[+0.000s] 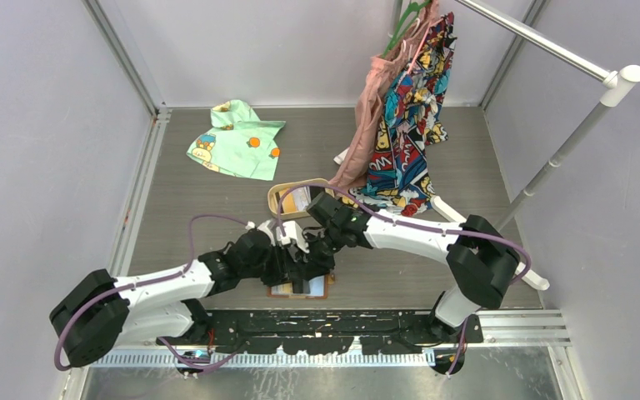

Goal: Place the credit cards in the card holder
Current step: Insert the credit card into the card holder.

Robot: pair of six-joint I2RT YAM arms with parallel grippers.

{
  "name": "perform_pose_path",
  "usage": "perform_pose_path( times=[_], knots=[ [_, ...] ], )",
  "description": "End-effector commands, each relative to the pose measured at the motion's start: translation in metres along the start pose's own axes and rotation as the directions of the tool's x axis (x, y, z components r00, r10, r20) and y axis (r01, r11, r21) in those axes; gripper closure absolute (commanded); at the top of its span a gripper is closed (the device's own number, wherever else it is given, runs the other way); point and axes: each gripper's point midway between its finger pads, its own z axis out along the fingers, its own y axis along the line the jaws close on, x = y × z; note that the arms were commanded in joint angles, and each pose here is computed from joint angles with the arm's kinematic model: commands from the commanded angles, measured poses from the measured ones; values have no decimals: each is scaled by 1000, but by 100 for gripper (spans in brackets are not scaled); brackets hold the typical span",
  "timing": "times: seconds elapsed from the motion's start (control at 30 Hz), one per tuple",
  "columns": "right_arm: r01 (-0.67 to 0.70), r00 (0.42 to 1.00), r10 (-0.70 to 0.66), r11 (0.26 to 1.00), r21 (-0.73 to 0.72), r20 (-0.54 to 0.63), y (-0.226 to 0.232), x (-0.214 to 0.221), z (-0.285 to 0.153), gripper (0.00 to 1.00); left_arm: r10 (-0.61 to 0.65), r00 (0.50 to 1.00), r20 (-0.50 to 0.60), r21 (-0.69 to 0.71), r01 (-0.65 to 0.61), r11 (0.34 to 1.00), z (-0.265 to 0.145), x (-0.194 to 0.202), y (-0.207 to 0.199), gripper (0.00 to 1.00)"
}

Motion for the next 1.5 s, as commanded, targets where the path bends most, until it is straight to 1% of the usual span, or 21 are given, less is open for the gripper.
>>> perform_pose_path(
  times=[0.0,0.17,0.23,0.33,0.5,0.6,0.77,0.87,0.9,0.93,1.03,1.13,1.3,1.37,1.47],
  knots=[
    [-67,988,68,998,-15,139,-5,-30,-9,75,28,999,24,-74,-26,997,-5,-4,14,60],
    [-244,953,225,967,70,203,-38,-27,-13,83,36,999,18,-87,-34,996,-5,-3,17,60],
    [-306,936,287,949,71,204,-43,-22,-8,84,35,999,13,-85,-33,996,-3,-3,17,60],
    [-355,922,341,933,52,183,-45,-15,0,86,37,999,3,-94,-36,995,-1,-2,18,61],
    [-393,912,381,918,60,149,-50,-4,9,86,43,999,-9,-109,-43,993,1,-1,19,63],
    [-429,897,418,902,54,144,-51,-2,13,87,47,999,-16,-102,-49,994,2,0,18,63],
    [-518,837,512,855,-22,194,-50,-15,14,87,49,999,-22,-94,-50,994,4,0,17,63],
    [-587,776,585,807,-68,236,-54,-21,12,87,52,998,-22,-79,-53,995,4,0,14,62],
    [-612,750,611,786,-85,255,-58,-23,9,85,53,998,-21,-79,-55,995,4,0,14,62],
    [-631,727,631,769,-98,270,-60,-26,8,80,55,998,-17,-76,-56,996,3,0,13,61],
    [-657,704,654,748,-98,276,-62,-25,10,64,57,998,-13,-76,-58,995,3,-1,14,59],
    [-681,683,680,725,-104,268,-64,-22,14,53,56,998,-17,-76,-57,995,3,1,15,59],
    [-720,650,718,687,-99,249,-70,-15,24,52,55,998,-19,-66,-56,996,4,1,15,59],
    [-722,650,720,685,-95,244,-71,-16,27,52,56,998,-19,-62,-57,996,5,1,14,59],
    [-713,664,709,696,-84,236,-69,-16,29,48,56,998,-21,-63,-57,996,5,2,14,59]
  ],
)
